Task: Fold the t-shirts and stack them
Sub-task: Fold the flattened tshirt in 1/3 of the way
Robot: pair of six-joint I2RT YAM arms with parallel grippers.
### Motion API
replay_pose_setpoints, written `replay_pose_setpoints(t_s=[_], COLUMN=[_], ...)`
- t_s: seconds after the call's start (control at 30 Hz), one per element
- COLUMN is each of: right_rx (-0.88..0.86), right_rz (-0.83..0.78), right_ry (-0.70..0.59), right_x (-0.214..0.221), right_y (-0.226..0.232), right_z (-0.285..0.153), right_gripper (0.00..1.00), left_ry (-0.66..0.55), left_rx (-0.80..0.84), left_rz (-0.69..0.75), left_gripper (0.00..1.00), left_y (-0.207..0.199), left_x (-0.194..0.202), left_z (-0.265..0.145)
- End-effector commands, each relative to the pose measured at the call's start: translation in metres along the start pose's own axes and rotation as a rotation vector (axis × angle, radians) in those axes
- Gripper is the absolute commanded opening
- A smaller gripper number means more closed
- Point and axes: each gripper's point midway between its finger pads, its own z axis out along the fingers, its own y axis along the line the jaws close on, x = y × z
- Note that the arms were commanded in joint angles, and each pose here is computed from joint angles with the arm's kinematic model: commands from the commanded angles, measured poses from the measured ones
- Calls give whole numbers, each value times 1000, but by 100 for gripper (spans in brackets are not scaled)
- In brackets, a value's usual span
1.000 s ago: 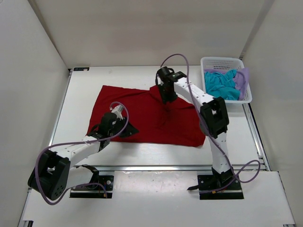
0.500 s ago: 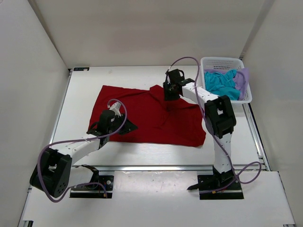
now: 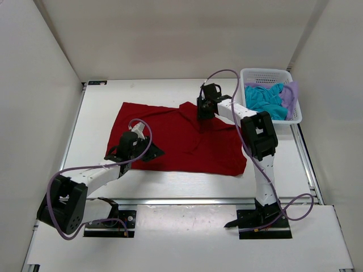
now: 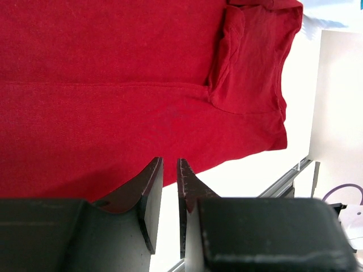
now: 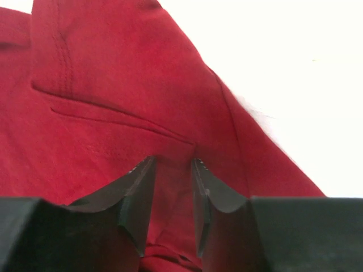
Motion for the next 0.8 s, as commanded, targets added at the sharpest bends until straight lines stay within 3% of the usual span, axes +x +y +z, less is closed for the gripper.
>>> replay_pose_setpoints(t_s=[0.0, 0.17, 0.2, 0.27, 0.53, 0.77], right_rx=[-34, -36, -6, -2, 119, 257], right_rz=[17, 26, 17, 14, -9, 13], right_ry=[-56, -73, -88, -100, -151, -203], right_x=[-20, -25, -31, -36, -72, -133], right_y=[9, 10, 6, 6, -27, -96], right_z=[2, 2, 2, -2, -28, -50], right_gripper=[28, 17, 3, 0, 0, 0], left_ry=[-12, -14, -27, -19, -70, -216], left_rx=[20, 11, 13, 8, -18, -53], left_rz=[8, 8, 9, 11, -15, -90], left_gripper=[27, 27, 27, 27, 27, 33], left_y=[-5, -2, -5, -4, -1, 9], left_x=[-4, -6, -10, -8, -33, -98], left_z=[0, 1, 0, 1, -1, -6])
